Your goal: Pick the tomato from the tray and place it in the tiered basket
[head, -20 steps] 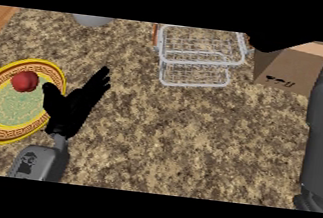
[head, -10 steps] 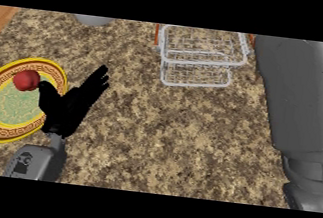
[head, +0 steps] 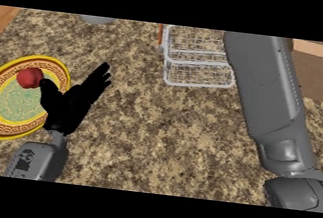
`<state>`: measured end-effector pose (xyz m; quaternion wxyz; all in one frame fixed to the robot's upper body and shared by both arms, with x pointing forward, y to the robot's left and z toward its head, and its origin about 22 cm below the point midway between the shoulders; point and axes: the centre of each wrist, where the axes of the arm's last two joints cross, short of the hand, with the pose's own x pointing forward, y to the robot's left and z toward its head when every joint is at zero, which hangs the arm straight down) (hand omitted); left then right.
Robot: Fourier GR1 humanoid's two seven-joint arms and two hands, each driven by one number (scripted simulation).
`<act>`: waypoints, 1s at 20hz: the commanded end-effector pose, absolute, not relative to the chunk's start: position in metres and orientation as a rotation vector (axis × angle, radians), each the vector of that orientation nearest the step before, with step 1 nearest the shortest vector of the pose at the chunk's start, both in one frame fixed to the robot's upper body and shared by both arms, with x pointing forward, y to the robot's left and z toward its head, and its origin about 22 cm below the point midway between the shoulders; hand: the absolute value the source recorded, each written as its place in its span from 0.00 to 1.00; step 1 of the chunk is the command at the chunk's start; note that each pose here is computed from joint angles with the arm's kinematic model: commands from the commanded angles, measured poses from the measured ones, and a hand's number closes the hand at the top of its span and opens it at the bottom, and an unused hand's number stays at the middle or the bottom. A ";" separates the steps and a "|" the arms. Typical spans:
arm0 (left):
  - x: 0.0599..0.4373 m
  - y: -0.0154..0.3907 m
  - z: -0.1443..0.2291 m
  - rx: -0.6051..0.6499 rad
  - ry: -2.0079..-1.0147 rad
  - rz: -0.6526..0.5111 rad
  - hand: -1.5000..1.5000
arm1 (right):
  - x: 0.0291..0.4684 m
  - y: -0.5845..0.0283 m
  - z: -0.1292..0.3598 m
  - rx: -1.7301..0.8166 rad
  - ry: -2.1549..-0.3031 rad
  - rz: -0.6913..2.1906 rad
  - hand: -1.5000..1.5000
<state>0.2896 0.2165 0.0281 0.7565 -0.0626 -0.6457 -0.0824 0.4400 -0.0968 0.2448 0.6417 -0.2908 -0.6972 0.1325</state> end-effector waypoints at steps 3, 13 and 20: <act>0.295 0.202 0.029 -0.148 -1.412 -0.191 0.50 | 0.453 -0.080 0.206 -0.493 -1.657 0.275 0.00; 0.285 0.199 0.029 -0.148 -1.410 -0.215 0.50 | 0.459 -0.057 0.225 -0.589 -1.872 0.089 0.00; 0.283 0.218 0.019 -0.123 -1.375 -0.146 0.50 | 0.465 -0.094 0.246 -0.604 -1.758 -0.204 0.00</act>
